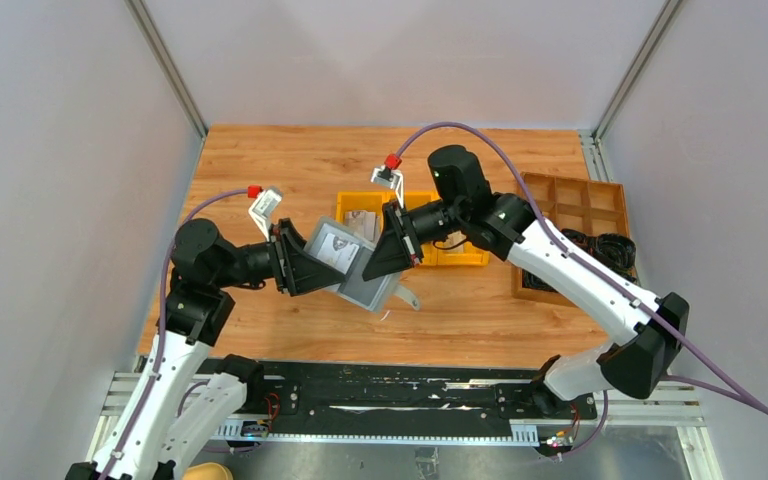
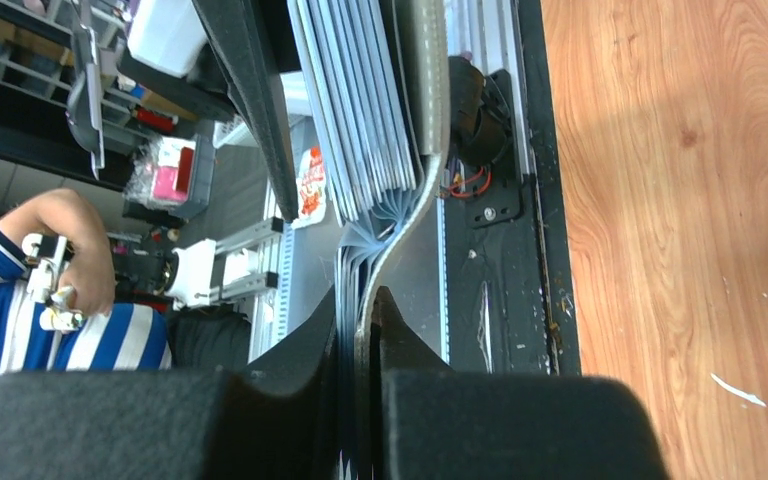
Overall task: Take the credit cards out of the card holder
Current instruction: Remove the credit card from the card holder.
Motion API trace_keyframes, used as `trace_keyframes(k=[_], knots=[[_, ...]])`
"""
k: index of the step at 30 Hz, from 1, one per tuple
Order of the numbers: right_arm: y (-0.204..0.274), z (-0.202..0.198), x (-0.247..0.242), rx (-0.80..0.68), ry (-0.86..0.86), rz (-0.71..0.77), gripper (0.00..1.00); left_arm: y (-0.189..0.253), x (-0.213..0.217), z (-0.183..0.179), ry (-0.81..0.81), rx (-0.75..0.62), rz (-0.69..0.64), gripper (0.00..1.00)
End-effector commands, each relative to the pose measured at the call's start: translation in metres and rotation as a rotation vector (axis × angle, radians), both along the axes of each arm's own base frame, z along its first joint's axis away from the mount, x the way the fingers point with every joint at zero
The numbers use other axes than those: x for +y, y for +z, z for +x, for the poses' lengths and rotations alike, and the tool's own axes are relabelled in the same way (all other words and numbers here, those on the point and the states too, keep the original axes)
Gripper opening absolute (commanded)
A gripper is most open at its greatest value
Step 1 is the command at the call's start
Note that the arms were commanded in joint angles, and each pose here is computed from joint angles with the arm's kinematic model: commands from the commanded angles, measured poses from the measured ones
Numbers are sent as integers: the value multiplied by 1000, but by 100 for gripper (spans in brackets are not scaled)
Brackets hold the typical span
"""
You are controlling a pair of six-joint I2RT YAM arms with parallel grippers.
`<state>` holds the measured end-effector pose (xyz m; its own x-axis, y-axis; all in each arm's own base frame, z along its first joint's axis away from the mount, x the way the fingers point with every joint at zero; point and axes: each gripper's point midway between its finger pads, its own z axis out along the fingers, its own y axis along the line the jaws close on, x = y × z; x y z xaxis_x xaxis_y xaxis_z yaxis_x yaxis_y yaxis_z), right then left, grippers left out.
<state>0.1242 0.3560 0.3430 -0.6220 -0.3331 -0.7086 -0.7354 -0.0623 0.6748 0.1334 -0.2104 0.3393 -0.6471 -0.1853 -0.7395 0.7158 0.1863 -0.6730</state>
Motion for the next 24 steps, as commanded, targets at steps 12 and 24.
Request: trace_keyframes(k=[12, 24], knots=[[-9, -16, -13, -67, 134, -106, 0, -3, -5, -23, -213, 63, 9, 34], [-11, 13, -22, -150, -7, -199, 49, -1, -5, -12, -178, 32, 51, 15]])
